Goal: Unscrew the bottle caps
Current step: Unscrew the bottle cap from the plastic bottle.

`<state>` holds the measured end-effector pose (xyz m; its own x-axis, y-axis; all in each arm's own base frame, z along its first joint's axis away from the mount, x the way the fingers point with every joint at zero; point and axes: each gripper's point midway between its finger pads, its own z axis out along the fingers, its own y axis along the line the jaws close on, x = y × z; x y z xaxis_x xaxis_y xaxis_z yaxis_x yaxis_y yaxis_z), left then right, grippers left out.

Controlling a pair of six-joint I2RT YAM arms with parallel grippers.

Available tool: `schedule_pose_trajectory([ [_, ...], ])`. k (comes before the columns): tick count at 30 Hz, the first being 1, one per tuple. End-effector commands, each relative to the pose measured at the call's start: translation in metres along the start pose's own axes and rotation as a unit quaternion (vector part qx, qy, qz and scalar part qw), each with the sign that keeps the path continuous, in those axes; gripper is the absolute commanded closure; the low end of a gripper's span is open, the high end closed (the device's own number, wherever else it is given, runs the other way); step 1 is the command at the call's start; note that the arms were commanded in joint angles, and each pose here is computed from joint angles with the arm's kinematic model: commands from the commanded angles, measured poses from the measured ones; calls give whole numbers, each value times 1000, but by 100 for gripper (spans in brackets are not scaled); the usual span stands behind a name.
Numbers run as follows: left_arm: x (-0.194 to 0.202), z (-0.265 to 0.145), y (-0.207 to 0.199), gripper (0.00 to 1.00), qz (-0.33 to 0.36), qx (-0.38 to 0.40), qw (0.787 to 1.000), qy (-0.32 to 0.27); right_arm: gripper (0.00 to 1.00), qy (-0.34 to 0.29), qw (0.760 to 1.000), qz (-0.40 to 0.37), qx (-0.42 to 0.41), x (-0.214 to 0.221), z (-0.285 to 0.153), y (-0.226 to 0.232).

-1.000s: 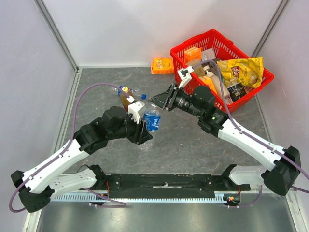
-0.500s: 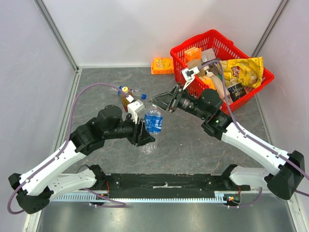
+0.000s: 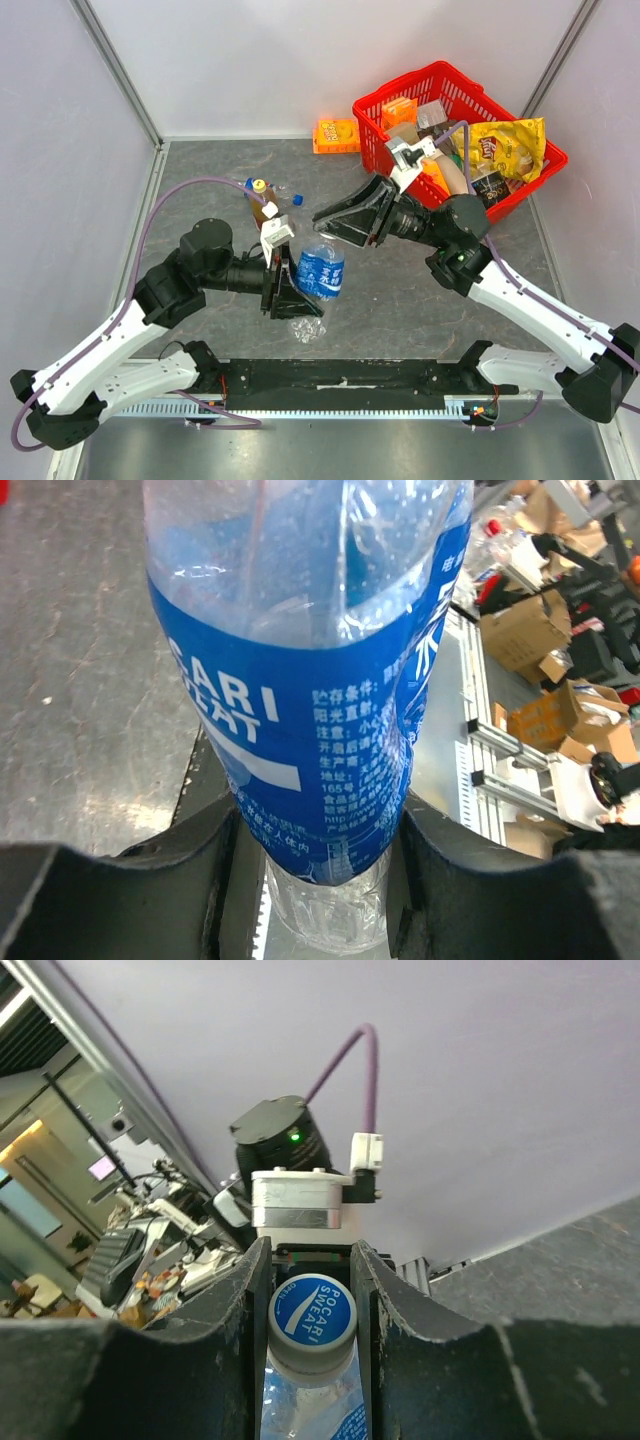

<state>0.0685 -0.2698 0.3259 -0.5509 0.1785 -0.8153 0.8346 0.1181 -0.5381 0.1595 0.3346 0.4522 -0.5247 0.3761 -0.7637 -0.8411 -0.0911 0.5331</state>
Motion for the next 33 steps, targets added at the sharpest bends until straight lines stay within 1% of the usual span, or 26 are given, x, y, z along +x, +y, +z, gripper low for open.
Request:
schedule_pose_trajectory([
  [1, -20, -13, -58, 98, 65, 142, 987, -37, 100, 30, 998, -9, -58, 13, -5, 24],
  [3, -23, -17, -70, 98, 81, 176, 980, -47, 100, 28, 997, -11, -75, 11, -8, 32],
  [7, -24, -21, -85, 98, 86, 221, 971, -42, 100, 23, 992, -16, -120, 9, -11, 49],
  [11, -26, -24, -96, 98, 95, 258, 961, -38, 100, 5, 978, -23, -206, 3, -22, 81],
  [17, -25, -27, -105, 98, 97, 295, 950, -25, 100, -5, 956, -49, -290, 1, -39, 114],
  [21, -23, -24, -101, 98, 91, 298, 950, -17, 100, -4, 951, -68, -300, 1, -42, 121],
  [24, -22, -21, -99, 98, 85, 297, 951, -15, 100, -3, 956, -74, -285, -1, -38, 117],
  [28, -19, -19, -93, 98, 80, 280, 956, -15, 100, -12, 972, -79, -221, -7, -29, 101],
  [30, -16, -16, -87, 98, 76, 262, 962, -12, 94, -18, 979, -96, -177, -13, -25, 92],
  [32, -13, -12, -77, 98, 74, 233, 970, -9, 70, -24, 985, -116, -125, -20, -21, 80],
  [33, -12, -11, -72, 98, 70, 215, 974, -9, 59, -21, 989, -113, -88, -21, -20, 69],
])
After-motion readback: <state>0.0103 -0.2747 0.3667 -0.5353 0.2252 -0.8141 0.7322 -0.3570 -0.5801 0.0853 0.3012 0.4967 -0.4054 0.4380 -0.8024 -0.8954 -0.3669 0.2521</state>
